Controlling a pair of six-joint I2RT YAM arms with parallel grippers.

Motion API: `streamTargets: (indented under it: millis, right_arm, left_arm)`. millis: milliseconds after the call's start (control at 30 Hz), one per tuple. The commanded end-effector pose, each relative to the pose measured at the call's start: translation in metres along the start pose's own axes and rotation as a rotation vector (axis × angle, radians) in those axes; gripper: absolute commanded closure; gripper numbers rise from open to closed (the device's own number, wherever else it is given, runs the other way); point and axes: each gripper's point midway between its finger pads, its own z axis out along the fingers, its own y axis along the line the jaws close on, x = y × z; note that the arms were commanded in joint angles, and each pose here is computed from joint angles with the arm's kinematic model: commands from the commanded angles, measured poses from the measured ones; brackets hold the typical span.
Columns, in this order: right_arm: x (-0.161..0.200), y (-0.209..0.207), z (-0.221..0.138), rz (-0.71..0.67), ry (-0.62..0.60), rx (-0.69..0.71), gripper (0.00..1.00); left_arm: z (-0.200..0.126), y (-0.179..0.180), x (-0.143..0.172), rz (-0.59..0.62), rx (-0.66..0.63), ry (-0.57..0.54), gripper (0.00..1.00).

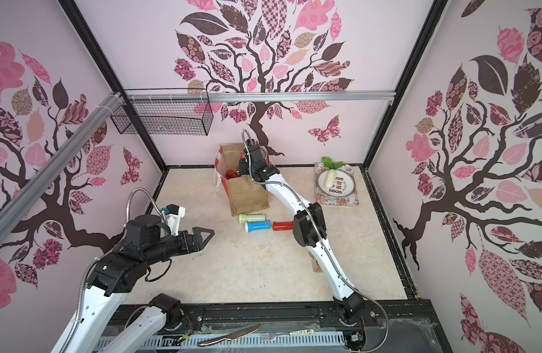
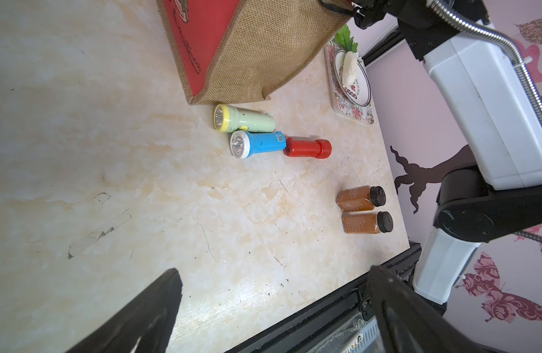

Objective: Put the flashlights into the tote bags
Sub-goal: Place the flashlight in the canvas bag.

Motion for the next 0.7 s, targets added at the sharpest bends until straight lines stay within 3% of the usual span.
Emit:
streamTargets:
  millis: [0,67,367,600,667]
  right_arm:
    - [-0.005,0.001,0.004,-0.005,-0.028,0.007,1.00]
    - [-0.009,0.002,0.001,-0.006,-0.038,0.007,0.95]
    - [-0.041,0.014,-0.023,-0.025,-0.095,0.000,0.40]
    - [-0.071,0.020,-0.047,-0.038,-0.155,0.000,0.24]
    - [-0.100,0.030,-0.074,-0.036,-0.209,-0.022,0.23]
  left_arm:
    - [0.001,0.003,-0.003,-0.002,-0.005,-0.026,0.02]
    - [0.000,0.003,-0.002,-0.001,-0.007,-0.030,0.02]
    - [-0.004,0.001,-0.005,0.017,-0.002,-0.049,0.02]
    - [-0.008,-0.003,-0.010,0.039,0.002,-0.062,0.02]
    - [-0.008,-0.001,-0.010,0.047,-0.011,-0.055,0.02]
